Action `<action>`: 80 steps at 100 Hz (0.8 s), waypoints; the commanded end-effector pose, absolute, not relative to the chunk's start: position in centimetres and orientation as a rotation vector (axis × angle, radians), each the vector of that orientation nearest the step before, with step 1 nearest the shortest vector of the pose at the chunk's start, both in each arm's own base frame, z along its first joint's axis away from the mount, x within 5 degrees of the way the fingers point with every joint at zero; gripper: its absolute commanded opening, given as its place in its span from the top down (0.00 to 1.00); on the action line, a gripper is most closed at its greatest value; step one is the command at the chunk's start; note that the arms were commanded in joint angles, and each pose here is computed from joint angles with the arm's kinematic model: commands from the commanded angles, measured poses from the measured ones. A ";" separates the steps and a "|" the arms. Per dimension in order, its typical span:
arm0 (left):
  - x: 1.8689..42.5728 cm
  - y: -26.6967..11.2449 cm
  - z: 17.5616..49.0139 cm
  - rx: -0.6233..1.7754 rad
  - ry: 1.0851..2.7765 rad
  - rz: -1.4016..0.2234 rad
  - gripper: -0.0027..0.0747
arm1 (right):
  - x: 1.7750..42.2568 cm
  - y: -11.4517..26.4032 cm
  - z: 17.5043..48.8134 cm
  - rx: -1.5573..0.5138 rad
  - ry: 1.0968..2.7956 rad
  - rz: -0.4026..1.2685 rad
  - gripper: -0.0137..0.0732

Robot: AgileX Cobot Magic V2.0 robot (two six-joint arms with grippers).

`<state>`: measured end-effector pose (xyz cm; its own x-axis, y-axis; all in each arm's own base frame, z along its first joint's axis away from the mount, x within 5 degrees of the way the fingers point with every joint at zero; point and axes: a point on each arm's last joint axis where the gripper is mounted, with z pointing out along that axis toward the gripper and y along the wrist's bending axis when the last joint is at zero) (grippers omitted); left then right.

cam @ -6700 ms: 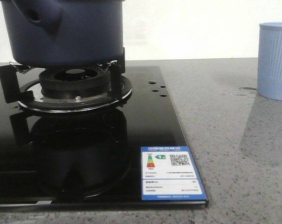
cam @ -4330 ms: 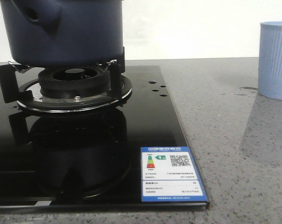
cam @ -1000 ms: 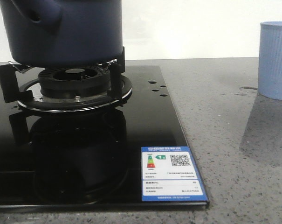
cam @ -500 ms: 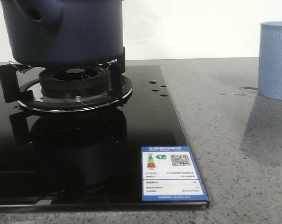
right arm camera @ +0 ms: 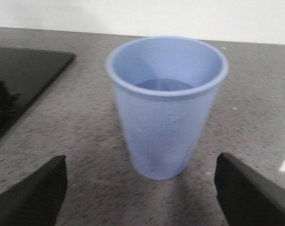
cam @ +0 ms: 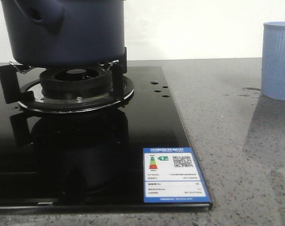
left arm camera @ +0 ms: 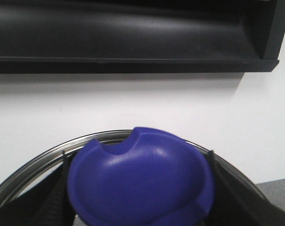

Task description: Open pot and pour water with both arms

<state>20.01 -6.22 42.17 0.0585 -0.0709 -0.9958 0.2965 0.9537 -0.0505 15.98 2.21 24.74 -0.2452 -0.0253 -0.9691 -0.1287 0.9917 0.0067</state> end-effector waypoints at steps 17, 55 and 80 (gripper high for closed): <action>19.0 -5.4 44.7 0.132 1.346 -0.261 0.50 | 18.1 1.9 25.7 -0.082 1.688 0.058 0.18; 19.0 -5.4 44.7 0.132 1.345 -0.260 0.50 | 20.9 2.1 23.6 -0.058 1.682 0.058 0.18; 19.0 -5.4 44.8 0.130 1.341 -0.260 0.50 | 21.9 2.3 23.1 -0.052 1.691 0.081 0.18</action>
